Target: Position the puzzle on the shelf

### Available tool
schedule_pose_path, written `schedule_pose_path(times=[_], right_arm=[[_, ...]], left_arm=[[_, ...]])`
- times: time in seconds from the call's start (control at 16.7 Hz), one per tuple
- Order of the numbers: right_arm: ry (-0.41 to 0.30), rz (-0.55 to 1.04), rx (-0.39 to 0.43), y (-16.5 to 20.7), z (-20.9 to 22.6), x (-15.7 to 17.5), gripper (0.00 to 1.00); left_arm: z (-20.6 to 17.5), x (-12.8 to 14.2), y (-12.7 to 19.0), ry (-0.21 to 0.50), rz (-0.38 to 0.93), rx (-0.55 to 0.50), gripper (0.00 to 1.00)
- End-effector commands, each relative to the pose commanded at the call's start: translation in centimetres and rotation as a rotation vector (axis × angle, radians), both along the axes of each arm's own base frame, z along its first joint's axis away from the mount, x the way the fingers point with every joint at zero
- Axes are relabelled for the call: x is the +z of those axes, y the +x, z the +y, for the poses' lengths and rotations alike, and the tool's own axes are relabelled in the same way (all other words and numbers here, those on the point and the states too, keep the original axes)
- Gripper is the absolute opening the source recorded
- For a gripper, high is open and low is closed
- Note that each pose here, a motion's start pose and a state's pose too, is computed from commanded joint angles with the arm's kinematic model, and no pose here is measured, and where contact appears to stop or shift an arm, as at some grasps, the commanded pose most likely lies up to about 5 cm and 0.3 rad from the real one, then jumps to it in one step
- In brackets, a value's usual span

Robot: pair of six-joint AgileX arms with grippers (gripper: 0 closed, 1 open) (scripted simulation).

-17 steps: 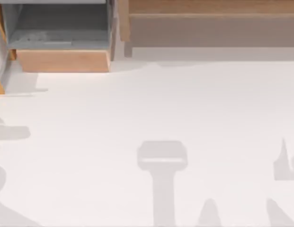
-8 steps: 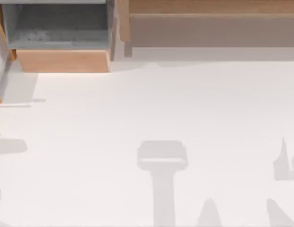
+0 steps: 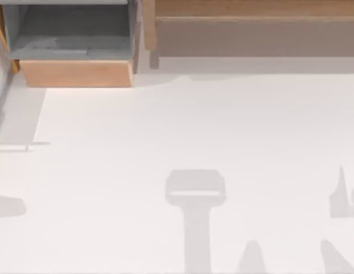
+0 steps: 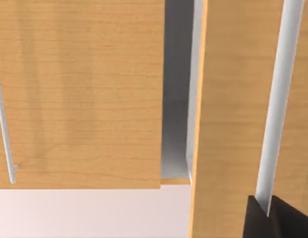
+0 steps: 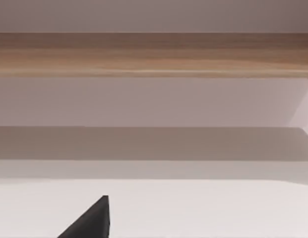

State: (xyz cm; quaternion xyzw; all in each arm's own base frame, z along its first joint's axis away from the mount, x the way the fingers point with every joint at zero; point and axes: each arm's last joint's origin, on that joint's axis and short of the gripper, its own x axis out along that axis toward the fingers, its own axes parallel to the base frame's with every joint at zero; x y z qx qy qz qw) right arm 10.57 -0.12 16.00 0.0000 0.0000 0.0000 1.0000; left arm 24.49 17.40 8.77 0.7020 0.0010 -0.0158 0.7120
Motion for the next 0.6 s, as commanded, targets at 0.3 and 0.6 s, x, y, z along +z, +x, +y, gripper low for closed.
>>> schedule_pose_path(times=[0.3, 0.6], right_arm=[[0.0, 0.0, 0.0, 0.0, 0.0, 0.0, 1.0], [0.0, 0.0, 0.0, 0.0, 0.0, 0.0, 1.0]], left_arm=[[0.0, 0.0, 0.0, 0.0, 0.0, 0.0, 0.23], [0.0, 0.0, 0.0, 0.0, 0.0, 0.0, 0.6]])
